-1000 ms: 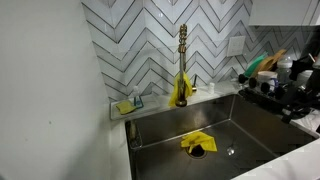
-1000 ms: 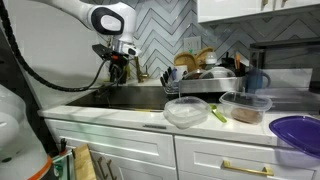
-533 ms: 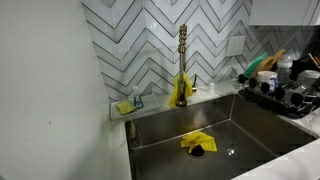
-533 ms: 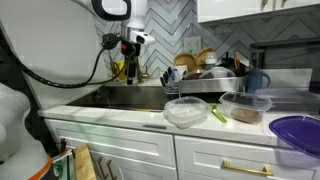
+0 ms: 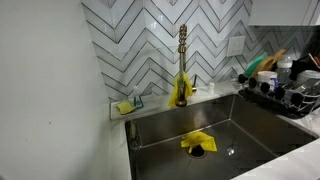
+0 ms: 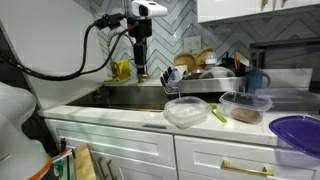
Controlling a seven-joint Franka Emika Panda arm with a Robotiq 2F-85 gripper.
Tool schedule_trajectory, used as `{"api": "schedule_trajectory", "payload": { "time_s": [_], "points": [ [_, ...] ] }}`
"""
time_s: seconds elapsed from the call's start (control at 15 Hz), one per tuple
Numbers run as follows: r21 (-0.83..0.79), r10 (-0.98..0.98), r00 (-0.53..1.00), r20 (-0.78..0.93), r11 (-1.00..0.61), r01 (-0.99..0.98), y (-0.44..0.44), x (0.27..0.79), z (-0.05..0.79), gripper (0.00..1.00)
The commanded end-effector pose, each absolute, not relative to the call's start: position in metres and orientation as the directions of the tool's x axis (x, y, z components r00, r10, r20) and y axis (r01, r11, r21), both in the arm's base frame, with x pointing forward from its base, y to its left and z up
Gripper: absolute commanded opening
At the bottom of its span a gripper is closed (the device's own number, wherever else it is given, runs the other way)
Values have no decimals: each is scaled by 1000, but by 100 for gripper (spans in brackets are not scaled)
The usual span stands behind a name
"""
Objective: Move both of the lunchboxes to the sink at once
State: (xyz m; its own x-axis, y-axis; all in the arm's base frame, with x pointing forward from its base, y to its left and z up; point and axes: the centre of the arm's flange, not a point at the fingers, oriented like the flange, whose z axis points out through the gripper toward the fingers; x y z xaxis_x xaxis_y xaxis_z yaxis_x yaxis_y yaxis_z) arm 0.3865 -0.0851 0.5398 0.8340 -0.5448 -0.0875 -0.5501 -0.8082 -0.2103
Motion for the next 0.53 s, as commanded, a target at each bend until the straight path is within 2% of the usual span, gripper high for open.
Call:
{"api": "schedule_trajectory", "payload": {
  "time_s": [0.0,0.47],
  "points": [
    [-209,-549,831,-88,-806,-554,-85,387,540,100],
    [-155,-601,799,-15,-788,-595,-131,412,536,100]
  ]
}}
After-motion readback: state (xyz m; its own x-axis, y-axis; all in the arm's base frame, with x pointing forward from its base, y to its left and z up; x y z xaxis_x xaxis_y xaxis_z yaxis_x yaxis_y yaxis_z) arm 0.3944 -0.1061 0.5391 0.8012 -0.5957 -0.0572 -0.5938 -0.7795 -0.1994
